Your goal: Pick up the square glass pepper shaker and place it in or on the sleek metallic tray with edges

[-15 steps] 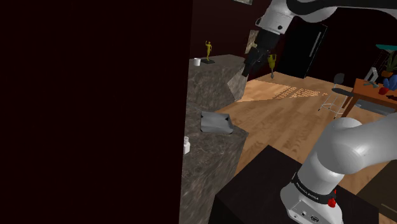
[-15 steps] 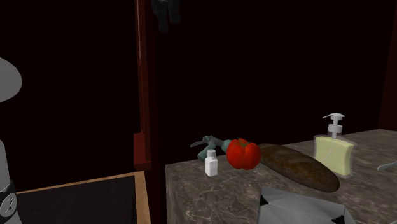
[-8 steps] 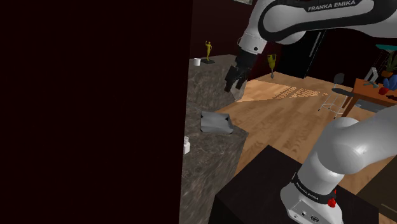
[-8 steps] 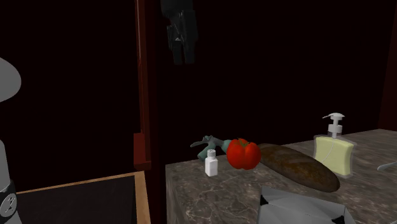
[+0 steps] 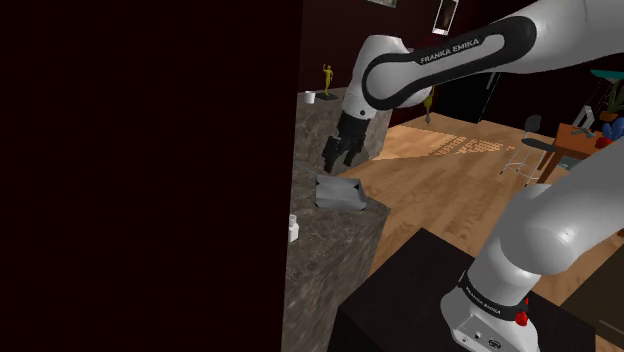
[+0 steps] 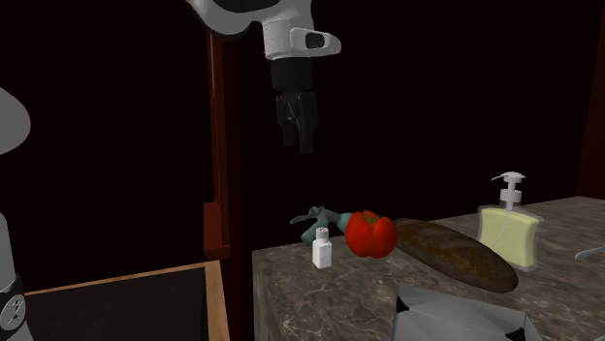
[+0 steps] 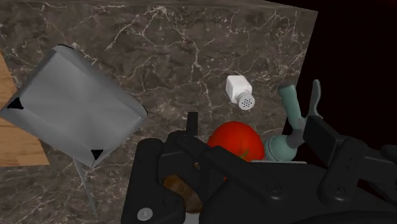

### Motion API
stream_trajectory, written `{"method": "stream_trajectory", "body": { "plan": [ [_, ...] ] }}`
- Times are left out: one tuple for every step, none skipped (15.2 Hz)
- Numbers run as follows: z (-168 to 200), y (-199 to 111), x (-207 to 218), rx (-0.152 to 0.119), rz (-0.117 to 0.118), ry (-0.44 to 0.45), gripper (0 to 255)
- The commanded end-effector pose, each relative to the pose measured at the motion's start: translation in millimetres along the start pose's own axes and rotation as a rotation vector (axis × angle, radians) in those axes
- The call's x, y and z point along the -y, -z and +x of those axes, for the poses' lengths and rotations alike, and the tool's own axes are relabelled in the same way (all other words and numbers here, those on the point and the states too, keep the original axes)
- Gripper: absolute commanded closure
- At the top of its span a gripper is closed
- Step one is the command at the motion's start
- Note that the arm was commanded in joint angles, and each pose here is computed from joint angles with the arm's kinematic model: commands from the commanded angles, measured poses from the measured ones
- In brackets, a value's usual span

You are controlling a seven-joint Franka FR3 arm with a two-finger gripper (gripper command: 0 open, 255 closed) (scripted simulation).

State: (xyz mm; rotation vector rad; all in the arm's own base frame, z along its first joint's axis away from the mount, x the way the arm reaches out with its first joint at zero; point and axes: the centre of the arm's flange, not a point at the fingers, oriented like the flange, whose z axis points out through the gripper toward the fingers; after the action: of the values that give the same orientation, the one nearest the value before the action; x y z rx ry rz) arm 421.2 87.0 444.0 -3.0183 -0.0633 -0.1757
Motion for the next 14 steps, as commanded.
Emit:
{"method": "stream_trajectory", "body": {
  "plan": [
    [11, -24, 5, 0.005, 0.000, -0.008, 0],
    [16, -36, 8, 0.009, 0.001, -0.012, 0],
    [21, -48, 11, 0.012, 0.001, -0.016, 0],
    [25, -60, 14, 0.016, 0.001, -0.019, 0],
    [30, -72, 18, 0.019, 0.001, -0.023, 0],
    [35, -84, 21, 0.023, 0.001, -0.027, 0],
    [40, -96, 24, 0.026, 0.001, -0.031, 0],
    [44, -108, 27, 0.030, 0.002, -0.034, 0],
    [49, -120, 30, 0.033, 0.002, -0.038, 0],
    [53, -133, 33, 0.037, 0.002, -0.042, 0],
    [58, -145, 36, 0.040, 0.002, -0.046, 0],
    [63, -157, 39, 0.044, 0.002, -0.050, 0],
    [67, -169, 43, 0.047, 0.002, -0.053, 0],
    [72, -182, 46, 0.050, 0.003, -0.057, 0]
  ]
}}
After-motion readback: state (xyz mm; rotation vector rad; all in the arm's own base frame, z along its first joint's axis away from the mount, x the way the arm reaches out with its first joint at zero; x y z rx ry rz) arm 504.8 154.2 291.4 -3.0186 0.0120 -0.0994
